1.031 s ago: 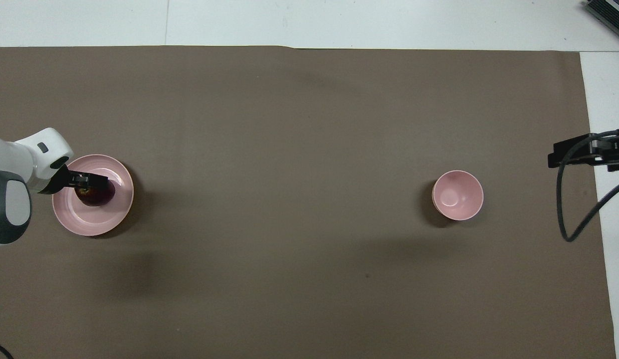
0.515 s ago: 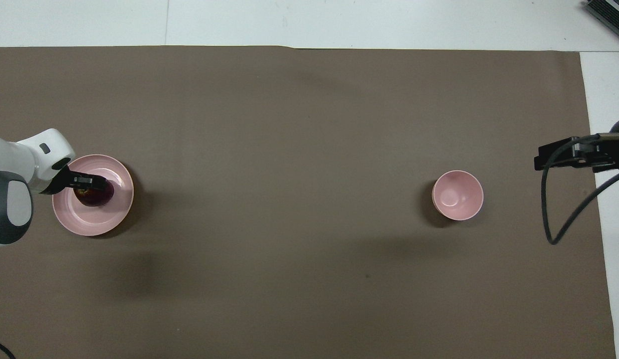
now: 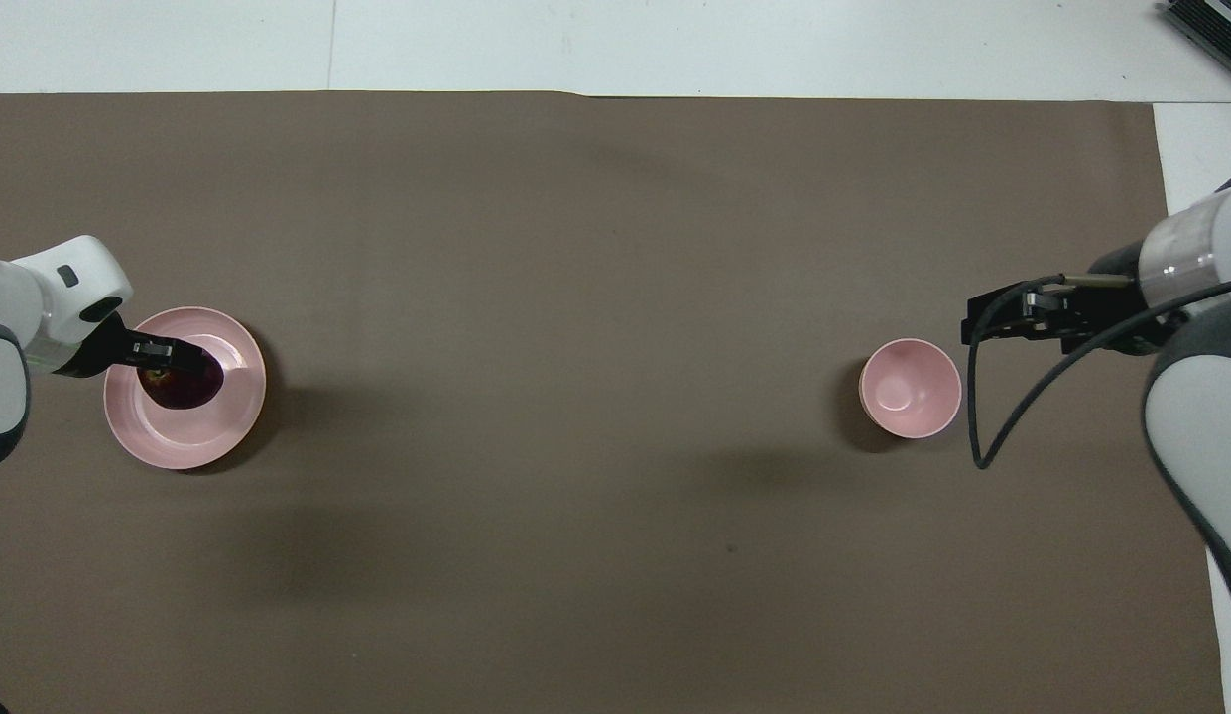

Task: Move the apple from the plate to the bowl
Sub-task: 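Lift the apple with the left gripper while the right gripper approaches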

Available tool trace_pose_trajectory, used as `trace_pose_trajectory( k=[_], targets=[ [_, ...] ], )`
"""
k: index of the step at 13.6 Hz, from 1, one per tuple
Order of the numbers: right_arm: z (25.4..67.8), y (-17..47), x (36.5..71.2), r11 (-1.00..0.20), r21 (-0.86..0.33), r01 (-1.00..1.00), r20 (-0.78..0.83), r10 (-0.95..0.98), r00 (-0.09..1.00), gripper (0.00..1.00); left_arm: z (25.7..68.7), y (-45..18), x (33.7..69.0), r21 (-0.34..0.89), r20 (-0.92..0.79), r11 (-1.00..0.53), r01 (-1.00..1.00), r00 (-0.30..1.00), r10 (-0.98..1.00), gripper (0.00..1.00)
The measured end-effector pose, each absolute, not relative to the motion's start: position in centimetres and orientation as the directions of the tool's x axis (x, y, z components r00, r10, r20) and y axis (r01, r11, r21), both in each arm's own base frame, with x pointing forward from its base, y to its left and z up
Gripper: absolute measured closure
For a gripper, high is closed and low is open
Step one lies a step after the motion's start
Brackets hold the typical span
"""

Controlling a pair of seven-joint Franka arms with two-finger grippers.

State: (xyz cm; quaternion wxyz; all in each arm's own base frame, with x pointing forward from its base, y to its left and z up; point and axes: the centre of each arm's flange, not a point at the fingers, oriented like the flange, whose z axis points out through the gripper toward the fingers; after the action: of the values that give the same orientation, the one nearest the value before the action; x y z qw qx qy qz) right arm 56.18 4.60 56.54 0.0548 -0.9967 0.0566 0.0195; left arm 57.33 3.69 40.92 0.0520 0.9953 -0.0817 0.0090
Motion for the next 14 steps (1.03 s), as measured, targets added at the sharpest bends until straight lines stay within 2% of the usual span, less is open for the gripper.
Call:
trace_pose_trajectory(
  k=[3, 6, 7, 11, 14],
  targets=[
    [53.4, 9.4, 57.4, -0.958, -0.176, -0.225, -0.095, -0.211, 0.973, 0.0, 44.5, 1.7, 57.7, 0.317, 0.112, -0.946, -0.07, 0.993, -0.037, 0.36],
    [49.7, 13.3, 58.9, -0.898, -0.251, -0.361, -0.164, -0.328, 0.93, 0.0, 47.0, -2.7, 57.6, 0.575, 0.139, -0.818, -0.007, 0.986, 0.089, 0.36],
    [48.7, 14.3, 59.4, -0.872, -0.271, -0.408, -0.186, -0.368, 0.911, 0.0, 47.5, -4.8, 57.5, 0.626, 0.132, -0.78, -0.003, 0.986, 0.102, 0.36],
    [45.9, 18.4, 60.6, -0.696, -0.343, -0.631, -0.325, -0.542, 0.775, 0.0, 48.1, -12.7, 56.5, 0.715, 0.117, -0.699, 0.005, 0.985, 0.127, 0.36],
    [45.0, 21.2, 61.1, -0.56, -0.356, -0.748, -0.404, -0.63, 0.663, 0.0, 47.7, -19.3, 55.0, 0.716, 0.164, -0.698, 0.022, 0.966, 0.198, 0.36]
  ],
)
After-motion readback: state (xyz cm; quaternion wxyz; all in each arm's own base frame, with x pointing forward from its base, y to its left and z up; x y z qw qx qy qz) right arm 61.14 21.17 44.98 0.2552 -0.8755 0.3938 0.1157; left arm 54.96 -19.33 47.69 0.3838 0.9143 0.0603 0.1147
